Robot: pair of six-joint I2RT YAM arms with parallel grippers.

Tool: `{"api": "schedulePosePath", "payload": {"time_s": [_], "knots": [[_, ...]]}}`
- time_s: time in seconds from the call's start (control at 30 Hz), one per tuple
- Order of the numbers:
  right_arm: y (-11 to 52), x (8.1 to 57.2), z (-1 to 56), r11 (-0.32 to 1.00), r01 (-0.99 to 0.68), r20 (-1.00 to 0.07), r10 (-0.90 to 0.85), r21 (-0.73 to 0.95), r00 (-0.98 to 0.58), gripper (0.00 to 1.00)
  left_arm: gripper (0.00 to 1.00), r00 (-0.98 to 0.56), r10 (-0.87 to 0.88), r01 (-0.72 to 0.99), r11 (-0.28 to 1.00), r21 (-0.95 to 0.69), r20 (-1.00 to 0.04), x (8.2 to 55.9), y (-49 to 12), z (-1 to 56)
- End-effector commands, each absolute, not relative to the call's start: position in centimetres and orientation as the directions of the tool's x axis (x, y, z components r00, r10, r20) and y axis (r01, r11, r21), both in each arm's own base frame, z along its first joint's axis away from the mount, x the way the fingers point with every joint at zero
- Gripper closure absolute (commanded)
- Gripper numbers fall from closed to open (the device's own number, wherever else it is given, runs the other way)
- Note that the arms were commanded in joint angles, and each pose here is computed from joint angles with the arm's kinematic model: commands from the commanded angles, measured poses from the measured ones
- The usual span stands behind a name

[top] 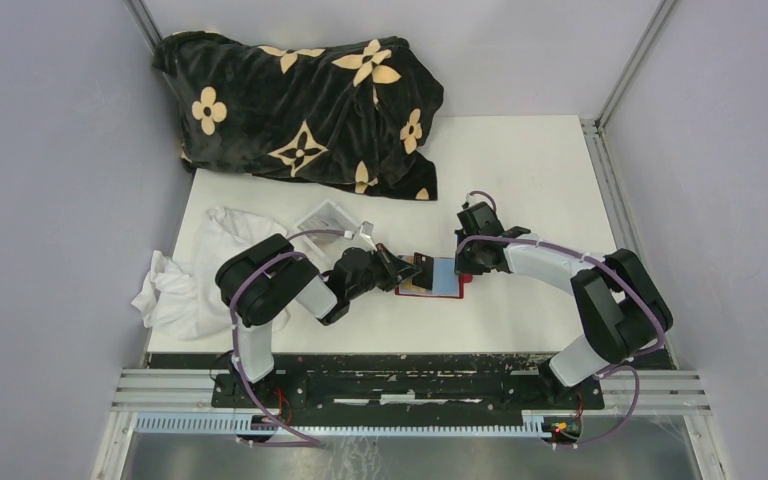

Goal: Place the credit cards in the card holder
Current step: Insert the credit card into the card holder.

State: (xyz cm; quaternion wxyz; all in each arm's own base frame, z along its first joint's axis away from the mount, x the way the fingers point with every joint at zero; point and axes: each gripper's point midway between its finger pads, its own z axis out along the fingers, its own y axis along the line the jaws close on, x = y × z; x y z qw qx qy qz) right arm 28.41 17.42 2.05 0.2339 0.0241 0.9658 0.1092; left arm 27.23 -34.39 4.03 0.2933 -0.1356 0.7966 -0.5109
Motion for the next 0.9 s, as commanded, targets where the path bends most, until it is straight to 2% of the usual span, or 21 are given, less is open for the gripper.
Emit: {"api": "schedulePosePath", "payload": {"time_s": [0.0, 0.33, 0.63, 0.87], "knots": [[17.4, 29.2, 2.2, 0.974, 0.007, -0.460, 0.113, 0.225, -0.881, 0.99, 0.97, -0.792, -0.538, 0.077, 0.381, -0.921, -0.289, 27.2, -35.1, 5.2], [17.4, 29.3, 2.1, 0.973, 0.010, -0.456, 0.117, 0.231, -0.882, 0.99, 0.97, -0.792, -0.534, 0.063, 0.412, -0.909, -0.297, 26.5, -35.0, 4.4], [17.4, 29.2, 2.0, 0.973, 0.008, -0.454, 0.116, 0.233, -0.883, 0.99, 0.97, -0.748, -0.560, 0.056, 0.482, -0.874, -0.356, 26.9, -33.3, 4.5], [17.4, 29.1, 2.0, 0.973, 0.009, -0.452, 0.116, 0.232, -0.884, 0.99, 0.97, -0.756, -0.557, 0.047, 0.477, -0.878, -0.343, 26.8, -33.5, 3.9]]}}
